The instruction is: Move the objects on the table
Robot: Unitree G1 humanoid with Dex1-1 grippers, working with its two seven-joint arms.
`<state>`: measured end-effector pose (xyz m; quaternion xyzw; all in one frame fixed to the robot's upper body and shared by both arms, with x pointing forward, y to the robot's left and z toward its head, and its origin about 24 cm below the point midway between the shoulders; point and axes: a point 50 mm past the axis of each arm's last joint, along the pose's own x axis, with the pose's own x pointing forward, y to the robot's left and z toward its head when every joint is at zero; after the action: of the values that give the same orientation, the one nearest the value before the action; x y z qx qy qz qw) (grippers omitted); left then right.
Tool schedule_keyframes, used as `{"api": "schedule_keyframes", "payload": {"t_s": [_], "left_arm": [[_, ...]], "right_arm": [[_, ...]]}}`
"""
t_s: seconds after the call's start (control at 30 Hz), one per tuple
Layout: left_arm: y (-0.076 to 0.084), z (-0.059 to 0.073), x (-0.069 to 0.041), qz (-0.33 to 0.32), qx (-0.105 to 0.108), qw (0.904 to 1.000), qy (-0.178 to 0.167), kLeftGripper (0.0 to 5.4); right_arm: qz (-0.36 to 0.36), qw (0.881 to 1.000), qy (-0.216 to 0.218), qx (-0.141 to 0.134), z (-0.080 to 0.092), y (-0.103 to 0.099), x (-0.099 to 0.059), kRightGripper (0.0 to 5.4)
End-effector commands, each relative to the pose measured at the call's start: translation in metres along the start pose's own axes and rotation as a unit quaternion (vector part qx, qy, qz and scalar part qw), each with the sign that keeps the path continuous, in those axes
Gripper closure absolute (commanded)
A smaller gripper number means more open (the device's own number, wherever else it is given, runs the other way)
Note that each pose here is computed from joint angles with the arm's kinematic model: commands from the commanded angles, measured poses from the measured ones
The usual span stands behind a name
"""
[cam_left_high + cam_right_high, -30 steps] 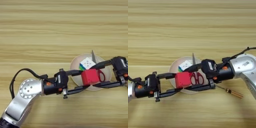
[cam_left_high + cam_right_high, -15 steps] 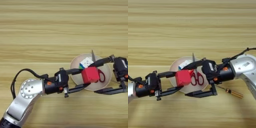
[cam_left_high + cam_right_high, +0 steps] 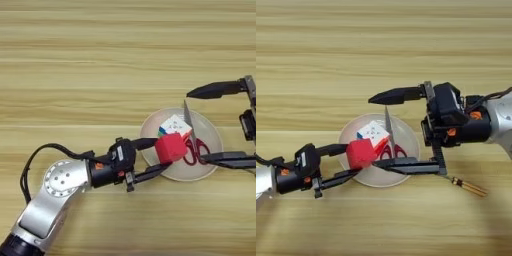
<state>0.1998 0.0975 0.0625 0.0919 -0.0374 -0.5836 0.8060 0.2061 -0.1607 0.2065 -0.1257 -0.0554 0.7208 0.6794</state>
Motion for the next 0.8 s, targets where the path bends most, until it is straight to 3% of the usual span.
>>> {"api": "schedule_keyframes", "payload": {"t_s": [0.03, 0.37, 0.8], "left_arm": [[0.002, -0.008, 0.003, -0.002, 0.017, 0.9995, 0.026, 3.16], [0.004, -0.019, 0.009, -0.008, 0.046, 0.9969, 0.063, 3.16], [0.013, -0.020, 0.013, 0.006, 0.050, 0.9962, 0.071, 3.16]], "right_arm": [[-0.005, 1.000, -0.008, -0.008, 0.006, 0.001, 0.000, 0.00], [-0.017, 1.000, -0.016, -0.008, 0.005, 0.004, 0.001, 0.00], [-0.028, 0.999, -0.022, -0.001, 0.000, 0.009, 0.004, 0.00]]}}
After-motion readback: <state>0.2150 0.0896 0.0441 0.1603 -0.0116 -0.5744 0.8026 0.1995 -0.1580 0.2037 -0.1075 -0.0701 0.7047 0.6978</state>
